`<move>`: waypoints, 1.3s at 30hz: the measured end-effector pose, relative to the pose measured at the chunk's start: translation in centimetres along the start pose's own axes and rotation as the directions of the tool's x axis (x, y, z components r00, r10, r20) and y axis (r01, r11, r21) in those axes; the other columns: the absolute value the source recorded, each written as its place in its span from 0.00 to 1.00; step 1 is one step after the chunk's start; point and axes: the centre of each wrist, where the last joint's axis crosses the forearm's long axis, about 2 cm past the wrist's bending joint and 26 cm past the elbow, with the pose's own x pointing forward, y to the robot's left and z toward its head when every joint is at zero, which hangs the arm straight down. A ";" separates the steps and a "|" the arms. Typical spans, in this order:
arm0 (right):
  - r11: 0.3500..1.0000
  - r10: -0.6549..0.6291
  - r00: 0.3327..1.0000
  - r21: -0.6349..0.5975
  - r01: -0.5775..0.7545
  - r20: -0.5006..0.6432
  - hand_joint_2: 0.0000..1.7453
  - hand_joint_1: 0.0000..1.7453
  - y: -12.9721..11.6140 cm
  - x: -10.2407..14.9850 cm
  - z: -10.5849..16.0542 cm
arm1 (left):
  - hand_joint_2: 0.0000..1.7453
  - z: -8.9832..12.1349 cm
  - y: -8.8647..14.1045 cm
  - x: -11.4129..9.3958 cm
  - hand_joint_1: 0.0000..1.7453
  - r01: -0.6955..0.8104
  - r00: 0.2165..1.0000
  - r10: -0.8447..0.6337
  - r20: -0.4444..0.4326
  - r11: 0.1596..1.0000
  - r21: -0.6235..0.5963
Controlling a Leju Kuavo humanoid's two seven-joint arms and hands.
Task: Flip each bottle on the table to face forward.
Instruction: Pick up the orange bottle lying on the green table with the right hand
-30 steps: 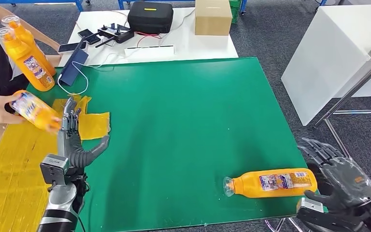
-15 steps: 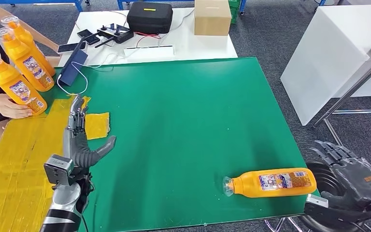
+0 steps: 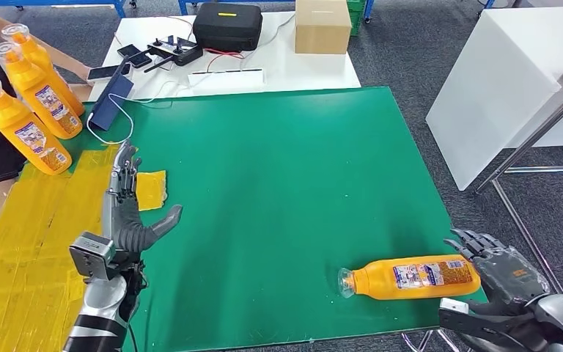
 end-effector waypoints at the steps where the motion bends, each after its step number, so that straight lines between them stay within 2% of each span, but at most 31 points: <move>1: 1.000 -0.004 1.000 0.012 0.004 0.001 1.00 0.00 0.4 0.0 -0.3 | 1.00 -0.1 0.0 0.0 0.00 -0.004 1.000 0.004 0.001 1.000 -0.001; 7: 0.997 -0.020 1.000 0.080 0.020 -0.002 1.00 0.00 2.5 0.2 -1.2 | 1.00 -0.3 -0.2 0.0 0.00 -0.015 1.000 0.015 0.001 1.000 -0.003; 16: 0.992 -0.024 1.000 0.127 0.026 -0.013 1.00 0.00 3.6 0.4 -1.5 | 1.00 -0.2 -0.3 -0.1 0.00 -0.020 1.000 0.020 -0.004 1.000 -0.003; 17: 0.991 -0.024 1.000 0.134 0.026 -0.017 1.00 0.08 3.7 0.3 -1.5 | 1.00 -0.2 -0.3 -0.1 0.00 -0.021 1.000 0.021 -0.005 1.000 -0.003; 20: 0.988 -0.024 0.999 0.151 0.028 -0.026 1.00 0.73 3.9 0.3 -1.5 | 1.00 -0.2 -0.3 -0.2 0.00 -0.024 1.000 0.024 -0.009 1.000 -0.002; 21: 0.988 -0.024 0.999 0.155 0.028 -0.028 1.00 0.91 4.0 0.2 -1.5 | 1.00 -0.2 -0.3 -0.2 0.00 -0.026 1.000 0.026 -0.010 1.000 -0.002; 24: 0.988 -0.016 0.999 0.154 0.020 -0.032 1.00 1.00 4.3 0.1 -1.7 | 1.00 -0.1 -0.4 -0.2 0.00 -0.031 0.999 0.031 -0.013 1.000 -0.005; 39: 0.992 0.032 0.999 0.120 -0.027 -0.041 1.00 1.00 4.3 0.1 -2.7 | 1.00 0.0 -0.7 -0.4 0.00 -0.040 0.999 0.040 -0.026 0.999 -0.011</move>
